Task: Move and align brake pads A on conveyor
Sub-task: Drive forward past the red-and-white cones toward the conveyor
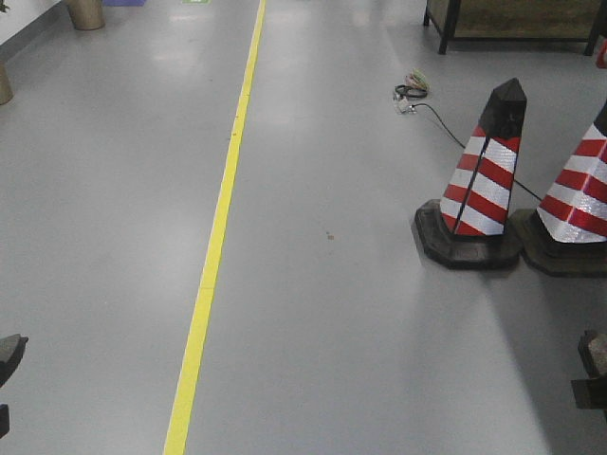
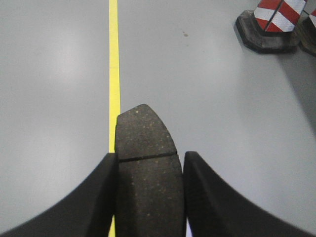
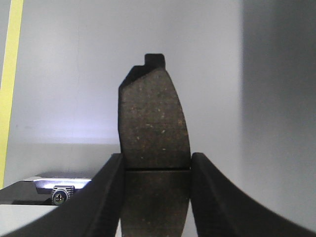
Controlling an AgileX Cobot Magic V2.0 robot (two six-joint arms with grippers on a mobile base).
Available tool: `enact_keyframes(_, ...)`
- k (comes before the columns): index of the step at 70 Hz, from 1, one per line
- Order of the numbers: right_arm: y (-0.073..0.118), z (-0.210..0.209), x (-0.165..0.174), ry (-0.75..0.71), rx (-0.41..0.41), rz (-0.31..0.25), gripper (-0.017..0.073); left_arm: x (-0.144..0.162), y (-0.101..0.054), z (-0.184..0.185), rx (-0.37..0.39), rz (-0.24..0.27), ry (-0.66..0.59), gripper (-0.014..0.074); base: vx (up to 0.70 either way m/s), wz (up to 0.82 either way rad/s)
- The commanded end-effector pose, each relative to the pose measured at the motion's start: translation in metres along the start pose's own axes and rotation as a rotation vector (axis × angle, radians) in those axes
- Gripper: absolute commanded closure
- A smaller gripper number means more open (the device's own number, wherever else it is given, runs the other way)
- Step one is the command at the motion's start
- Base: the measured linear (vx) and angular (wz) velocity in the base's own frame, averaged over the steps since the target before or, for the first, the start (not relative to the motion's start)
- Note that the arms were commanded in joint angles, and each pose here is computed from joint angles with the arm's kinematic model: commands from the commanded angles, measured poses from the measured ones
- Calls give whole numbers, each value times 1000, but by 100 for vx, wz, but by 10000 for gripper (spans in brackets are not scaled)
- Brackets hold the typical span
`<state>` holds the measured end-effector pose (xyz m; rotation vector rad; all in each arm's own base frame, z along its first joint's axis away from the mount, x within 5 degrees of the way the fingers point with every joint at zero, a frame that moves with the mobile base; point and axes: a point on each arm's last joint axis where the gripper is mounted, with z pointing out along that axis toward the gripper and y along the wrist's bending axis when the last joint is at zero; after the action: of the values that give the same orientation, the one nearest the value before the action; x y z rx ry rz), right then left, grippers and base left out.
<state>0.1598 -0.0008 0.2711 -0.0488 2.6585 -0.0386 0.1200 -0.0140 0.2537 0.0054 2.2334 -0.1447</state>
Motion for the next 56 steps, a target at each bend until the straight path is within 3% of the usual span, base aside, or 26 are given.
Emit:
enact_keyframes(1,-1,-9,-10,-85,9,-14,498,-15,-3,-5,17,-6,-111,493,55,-1)
enact_keyframes(56,-1,-9,-10,-85,9,-14,498,-15,-3,-5,17,-6,-111,493,50,-3)
